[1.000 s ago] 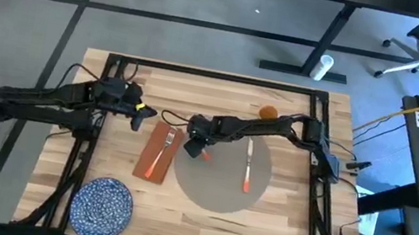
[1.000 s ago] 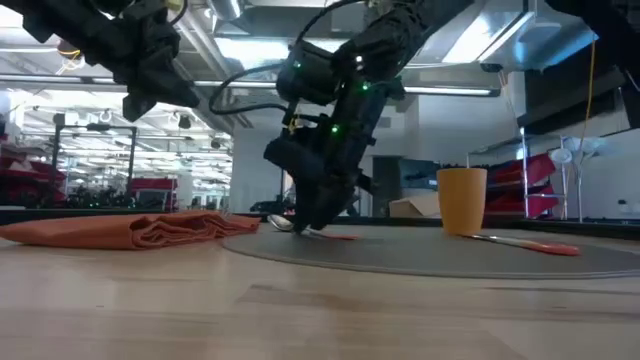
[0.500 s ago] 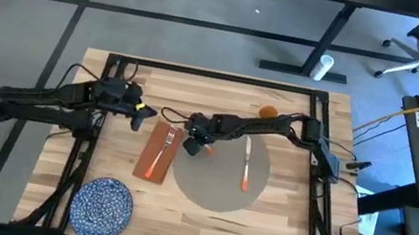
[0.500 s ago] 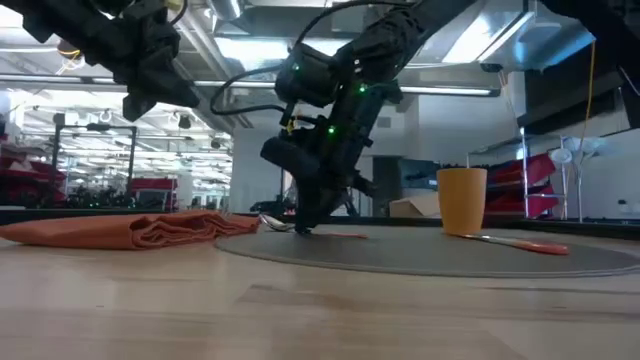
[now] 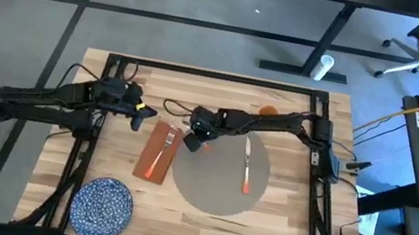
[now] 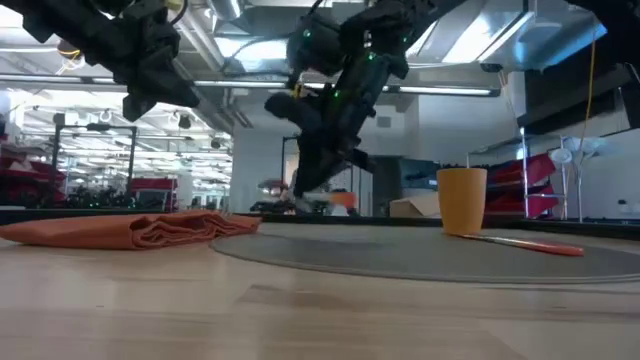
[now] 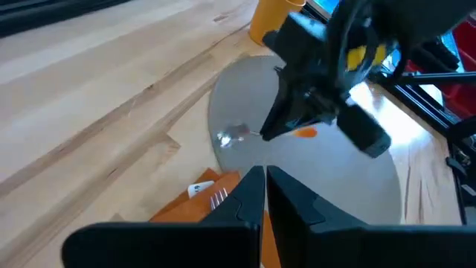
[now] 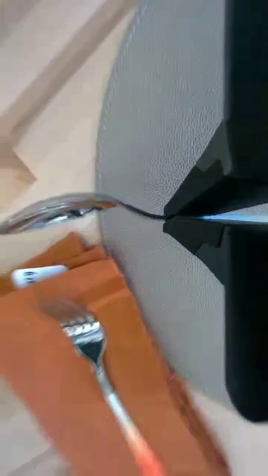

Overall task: Set table place
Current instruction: Put the orange spoon on the gray mat

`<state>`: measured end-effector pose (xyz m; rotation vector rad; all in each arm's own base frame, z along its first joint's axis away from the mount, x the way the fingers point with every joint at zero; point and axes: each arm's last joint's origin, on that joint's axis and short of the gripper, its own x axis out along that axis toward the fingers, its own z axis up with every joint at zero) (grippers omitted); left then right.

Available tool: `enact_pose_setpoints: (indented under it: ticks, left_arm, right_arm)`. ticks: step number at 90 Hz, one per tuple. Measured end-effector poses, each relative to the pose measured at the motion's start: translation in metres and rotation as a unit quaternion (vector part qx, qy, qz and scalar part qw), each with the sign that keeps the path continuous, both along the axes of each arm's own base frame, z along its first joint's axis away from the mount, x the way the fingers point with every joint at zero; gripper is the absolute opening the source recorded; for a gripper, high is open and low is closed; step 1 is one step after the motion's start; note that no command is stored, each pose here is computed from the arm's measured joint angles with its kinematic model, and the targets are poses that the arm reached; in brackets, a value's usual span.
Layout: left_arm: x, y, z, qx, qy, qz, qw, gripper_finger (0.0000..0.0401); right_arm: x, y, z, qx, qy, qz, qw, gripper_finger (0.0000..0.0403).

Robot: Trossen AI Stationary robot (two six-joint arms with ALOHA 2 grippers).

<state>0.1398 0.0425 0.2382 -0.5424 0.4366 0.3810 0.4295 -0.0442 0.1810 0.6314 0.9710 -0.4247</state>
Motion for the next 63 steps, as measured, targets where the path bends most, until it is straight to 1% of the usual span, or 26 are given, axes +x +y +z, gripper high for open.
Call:
enact_pose_setpoints:
  ticks: [11,27,40,53,63]
  left_arm:
    - [0.000,0.000,0.000,0.000,0.000,0.000,1.000,0.0000]
    - [0.000,0.000,0.000,0.003,0.000,-0.001,1.000,0.0000]
    - [0.000,0.000,0.000,0.009,0.002,-0.005,1.000,0.0000]
    - [0.000,0.000,0.000,0.011,0.002,-0.006,1.000,0.0000]
    - [0.000,0.000,0.000,0.012,0.003,-0.007,1.000,0.0000]
  right_arm:
    - [-0.008,-0.001,0.013,0.017,0.006,-0.027,0.999,0.0001]
    - [-0.018,0.000,0.036,0.016,-0.007,-0.047,0.999,0.0001]
    - [-0.035,0.001,0.048,0.013,0.007,-0.072,0.997,0.0001]
    - [-0.068,0.007,0.060,0.015,0.010,-0.111,0.994,0.0000]
    - [-0.103,0.015,0.065,0.020,0.004,-0.152,0.988,0.0000]
